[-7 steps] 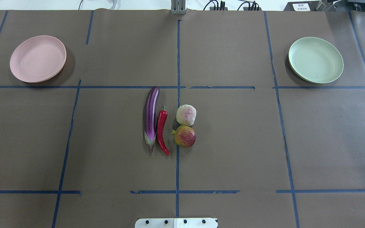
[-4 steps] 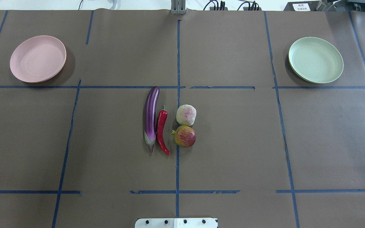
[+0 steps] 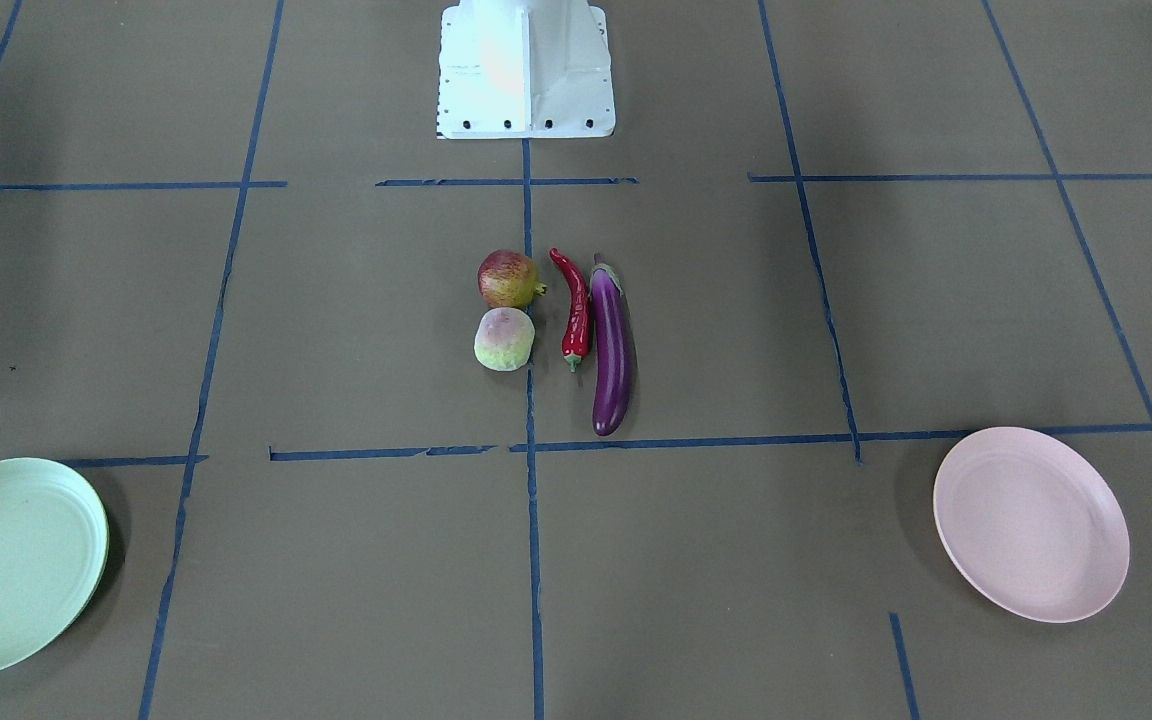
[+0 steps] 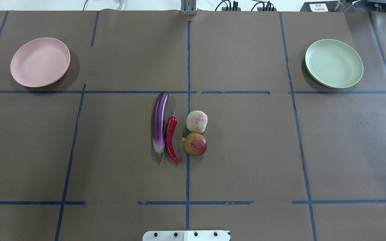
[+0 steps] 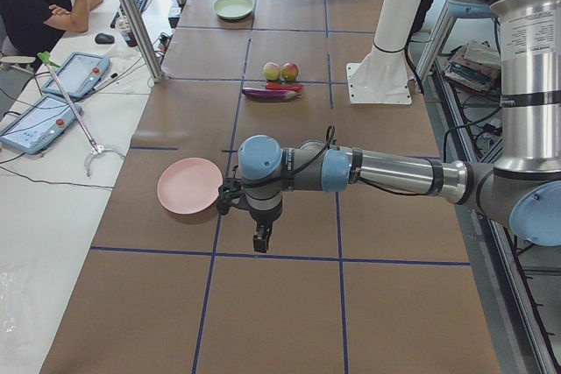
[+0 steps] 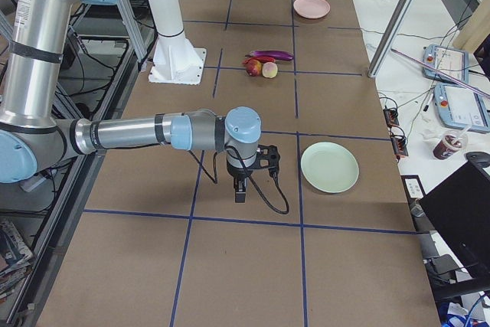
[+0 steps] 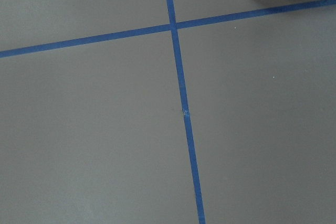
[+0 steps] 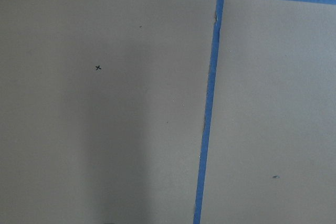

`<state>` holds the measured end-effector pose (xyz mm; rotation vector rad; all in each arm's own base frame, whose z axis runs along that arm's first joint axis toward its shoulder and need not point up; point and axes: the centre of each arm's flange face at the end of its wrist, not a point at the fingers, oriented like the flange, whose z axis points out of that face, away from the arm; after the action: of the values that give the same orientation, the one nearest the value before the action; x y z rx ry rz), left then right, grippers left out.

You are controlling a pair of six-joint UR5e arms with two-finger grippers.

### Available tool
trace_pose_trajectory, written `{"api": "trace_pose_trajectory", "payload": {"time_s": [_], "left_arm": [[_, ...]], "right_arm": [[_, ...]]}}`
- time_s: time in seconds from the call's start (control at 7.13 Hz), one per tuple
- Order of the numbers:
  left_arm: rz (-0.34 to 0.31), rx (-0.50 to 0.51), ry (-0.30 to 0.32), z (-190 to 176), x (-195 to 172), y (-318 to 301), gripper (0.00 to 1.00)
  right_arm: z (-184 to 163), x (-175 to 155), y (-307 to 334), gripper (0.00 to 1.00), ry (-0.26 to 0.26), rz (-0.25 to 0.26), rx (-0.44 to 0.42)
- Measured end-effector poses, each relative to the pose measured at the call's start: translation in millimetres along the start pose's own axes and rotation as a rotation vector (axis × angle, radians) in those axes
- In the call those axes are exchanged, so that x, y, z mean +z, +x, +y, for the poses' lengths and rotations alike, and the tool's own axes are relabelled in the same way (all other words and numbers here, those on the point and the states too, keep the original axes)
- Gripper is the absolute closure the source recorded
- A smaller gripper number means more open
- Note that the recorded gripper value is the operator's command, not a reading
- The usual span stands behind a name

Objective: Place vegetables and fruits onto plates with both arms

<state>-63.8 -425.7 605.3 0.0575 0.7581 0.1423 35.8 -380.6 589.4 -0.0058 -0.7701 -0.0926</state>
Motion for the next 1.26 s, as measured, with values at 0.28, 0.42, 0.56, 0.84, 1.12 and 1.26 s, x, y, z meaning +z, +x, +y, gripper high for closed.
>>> {"api": "trace_pose_trajectory", "payload": {"time_s": [0.28,0.42,0.56,0.84,1.12,1.26], "left_arm": [[0.001,0.004,0.0,0.2,0.1,0.2,0.0],[0.001,0.001,-0.002,1.2,1.0,-0.3,0.0],[0.001,-0.004,-0.005,2.8,2.2,-1.2,0.0],[0.002,-0.006,-0.005,3.5,2.4,-1.2,0.0],[0.002,-0.003,-0.003,3.4,1.8,-0.6,0.0],[0.001,0.003,0.003,2.7,1.1,0.0,0.0]], "right_arm": [[-1.0,1.2,-2.2,0.0,-0.003,0.001,-0.007],[-1.2,1.5,-2.7,0.0,-0.003,0.001,-0.008],[-1.5,1.9,-3.7,0.0,-0.004,0.0,-0.011],[-3.7,4.8,-9.6,0.0,-0.012,0.0,-0.024],[-17.8,1.2,-28.4,0.0,-0.004,0.0,-0.05],[-35.9,-4.0,-48.2,0.0,0.011,-0.002,-0.044]]}}
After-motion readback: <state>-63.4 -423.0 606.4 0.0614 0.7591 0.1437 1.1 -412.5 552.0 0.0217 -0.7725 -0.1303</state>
